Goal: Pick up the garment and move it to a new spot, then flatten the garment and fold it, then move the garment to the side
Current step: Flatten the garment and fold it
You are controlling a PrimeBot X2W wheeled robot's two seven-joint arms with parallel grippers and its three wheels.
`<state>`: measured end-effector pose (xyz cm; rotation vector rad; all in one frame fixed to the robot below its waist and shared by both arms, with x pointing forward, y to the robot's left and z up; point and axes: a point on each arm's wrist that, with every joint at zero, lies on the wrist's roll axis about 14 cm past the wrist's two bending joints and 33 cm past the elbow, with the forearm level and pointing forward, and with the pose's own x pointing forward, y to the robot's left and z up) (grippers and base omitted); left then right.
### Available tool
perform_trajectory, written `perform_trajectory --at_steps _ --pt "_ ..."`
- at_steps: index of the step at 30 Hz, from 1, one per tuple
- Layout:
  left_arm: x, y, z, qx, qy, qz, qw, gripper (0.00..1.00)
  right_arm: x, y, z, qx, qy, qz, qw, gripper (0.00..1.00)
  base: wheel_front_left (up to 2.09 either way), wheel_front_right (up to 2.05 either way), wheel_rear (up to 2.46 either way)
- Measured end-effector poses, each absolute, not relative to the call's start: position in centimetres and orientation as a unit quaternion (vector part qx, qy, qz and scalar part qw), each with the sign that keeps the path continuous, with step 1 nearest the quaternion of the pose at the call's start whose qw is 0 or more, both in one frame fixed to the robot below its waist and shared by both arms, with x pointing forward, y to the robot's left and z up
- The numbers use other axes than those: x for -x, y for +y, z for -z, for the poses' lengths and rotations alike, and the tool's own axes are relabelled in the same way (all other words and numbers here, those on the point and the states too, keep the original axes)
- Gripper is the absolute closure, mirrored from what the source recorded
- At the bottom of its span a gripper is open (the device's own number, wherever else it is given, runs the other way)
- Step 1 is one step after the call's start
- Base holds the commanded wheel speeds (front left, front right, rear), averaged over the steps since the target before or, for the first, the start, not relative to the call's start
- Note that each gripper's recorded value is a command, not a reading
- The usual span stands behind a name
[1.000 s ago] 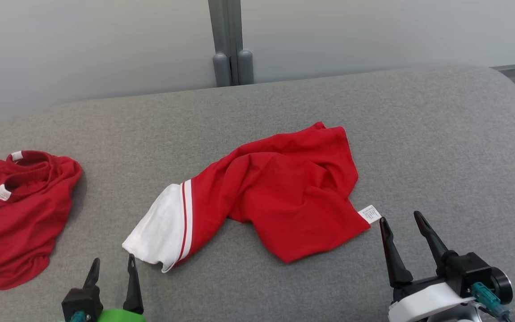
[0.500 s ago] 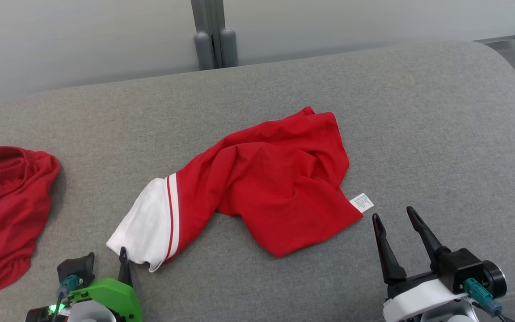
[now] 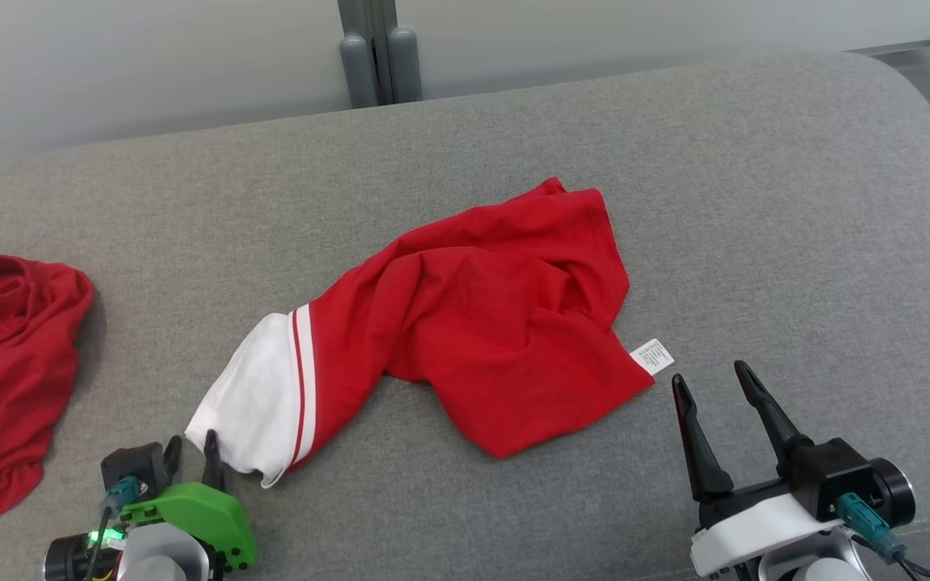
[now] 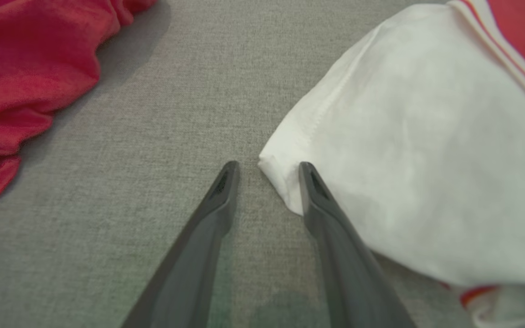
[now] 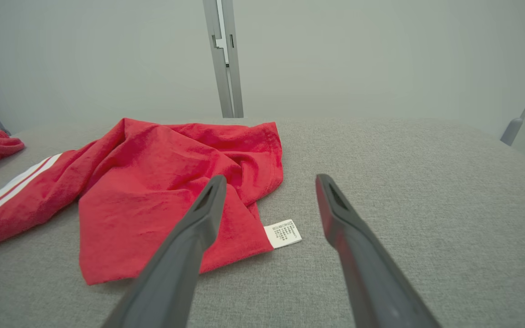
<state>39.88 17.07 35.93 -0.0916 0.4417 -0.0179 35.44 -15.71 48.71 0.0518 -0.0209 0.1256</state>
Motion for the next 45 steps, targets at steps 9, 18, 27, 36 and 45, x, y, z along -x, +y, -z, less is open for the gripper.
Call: perform_trajectory --at_steps 9,18,27,36,45 --pt "-42.3 17.5 -37.9 0.025 0.177 0.012 0.984 1.00 -36.7 -15.0 -48.8 -0.023 -0.014 -0.075 0.997 0.00 0.00 0.00 0.00" --pt "-45.7 17.2 -42.0 0.006 0.088 0.027 0.996 1.00 -44.4 -14.3 -49.9 -0.044 -0.034 -0.108 0.993 0.00 0.00 0.00 0.00" --pt "-46.4 17.9 -42.1 -0.007 0.074 0.028 0.997 1.00 -54.4 -15.9 -47.0 0.009 0.122 -0.149 0.981 0.00 0.00 0.00 0.00" --pt "-46.8 18.5 -41.2 -0.012 0.079 0.025 0.996 1.00 -58.8 -13.3 -43.4 0.095 0.232 -0.201 0.947 0.00 0.00 0.00 0.00" --pt "-46.2 20.0 -39.7 -0.019 0.100 0.007 0.995 1.00 -58.9 -9.6 -38.5 0.115 0.282 -0.244 0.921 0.00 0.00 0.00 0.00"
